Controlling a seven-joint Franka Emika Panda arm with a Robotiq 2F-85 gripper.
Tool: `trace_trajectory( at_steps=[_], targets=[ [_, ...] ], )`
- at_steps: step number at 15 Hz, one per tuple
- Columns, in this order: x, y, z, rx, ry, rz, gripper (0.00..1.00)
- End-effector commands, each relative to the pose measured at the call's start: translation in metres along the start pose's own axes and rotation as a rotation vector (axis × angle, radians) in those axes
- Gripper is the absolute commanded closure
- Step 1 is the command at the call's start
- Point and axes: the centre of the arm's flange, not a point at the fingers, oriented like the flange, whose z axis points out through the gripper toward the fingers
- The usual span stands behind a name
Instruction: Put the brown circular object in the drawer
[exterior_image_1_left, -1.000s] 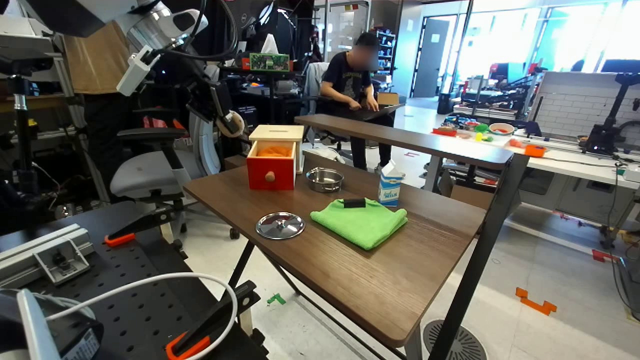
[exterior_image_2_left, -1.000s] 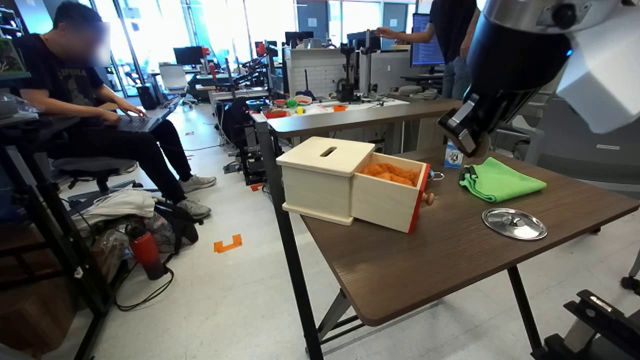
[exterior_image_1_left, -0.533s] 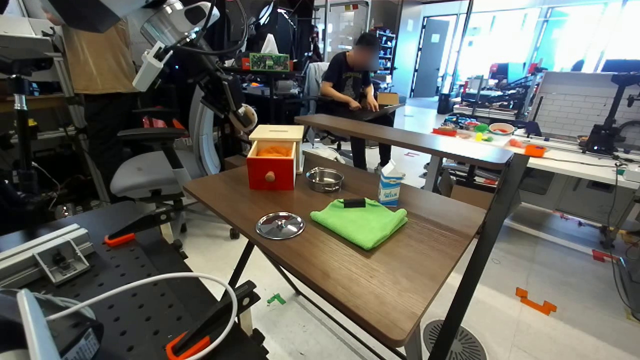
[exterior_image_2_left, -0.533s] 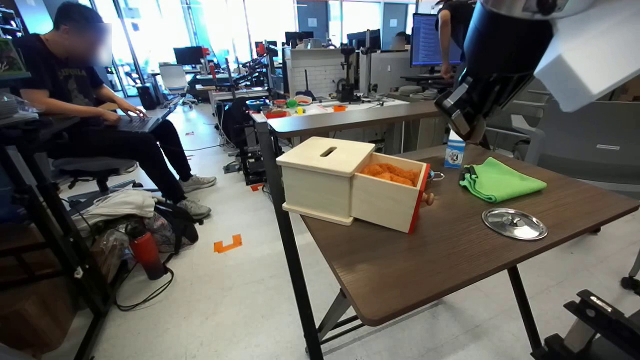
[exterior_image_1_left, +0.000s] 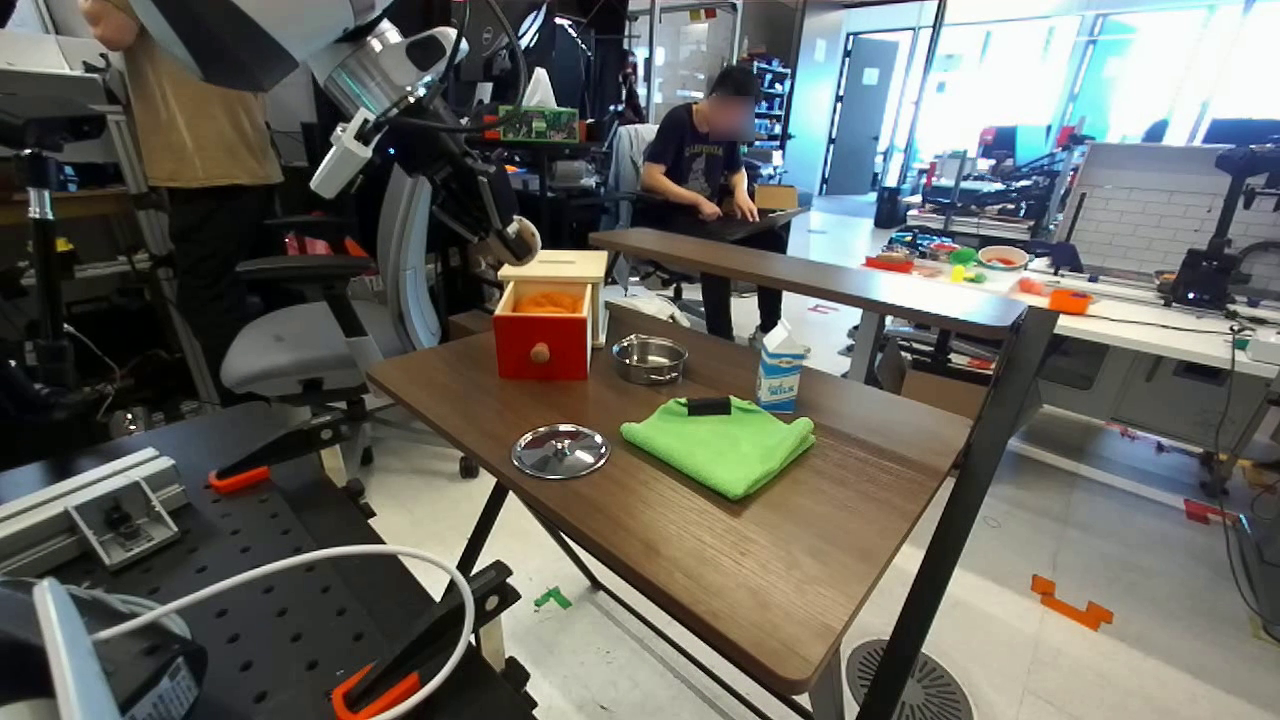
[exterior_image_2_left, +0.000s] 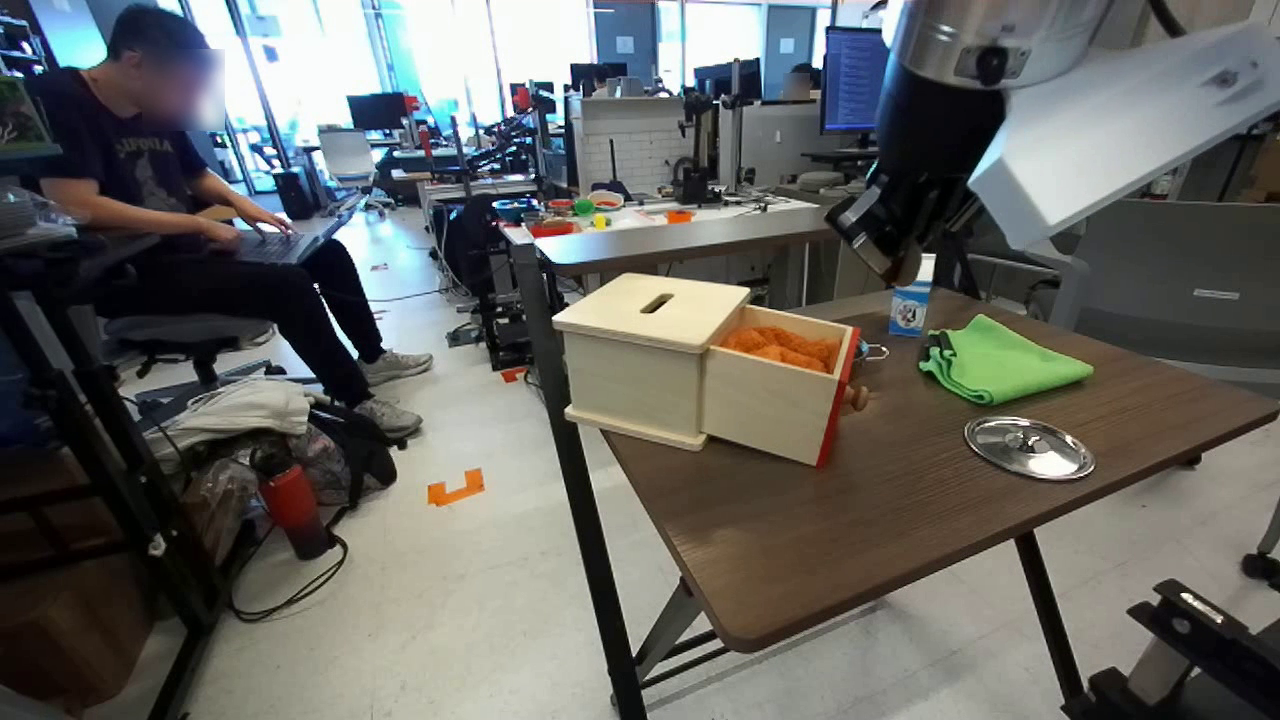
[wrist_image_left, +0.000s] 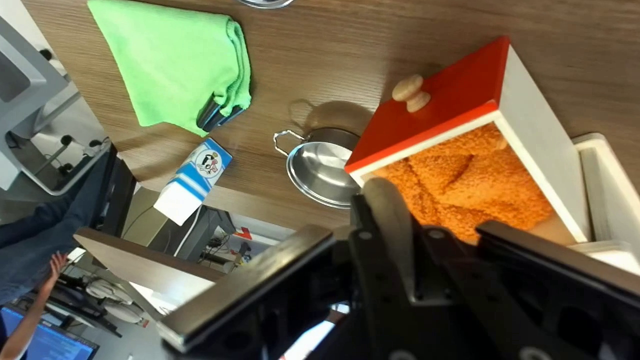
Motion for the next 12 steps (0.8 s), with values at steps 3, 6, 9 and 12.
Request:
trace_trajectory(
  at_steps=[3,6,9,12],
  targets=[
    [0.022,-0.021,0.042,0.03,-0.021,0.002,0.97],
    [0.031,-0.032,0.054,0.039,-0.031,0.003,0.97],
    [0.041,-0.04,0.058,0.045,-0.033,0.01,0.61],
    [0.05,-0.04,0.056,0.072,-0.03,0.002,0.41]
  ],
)
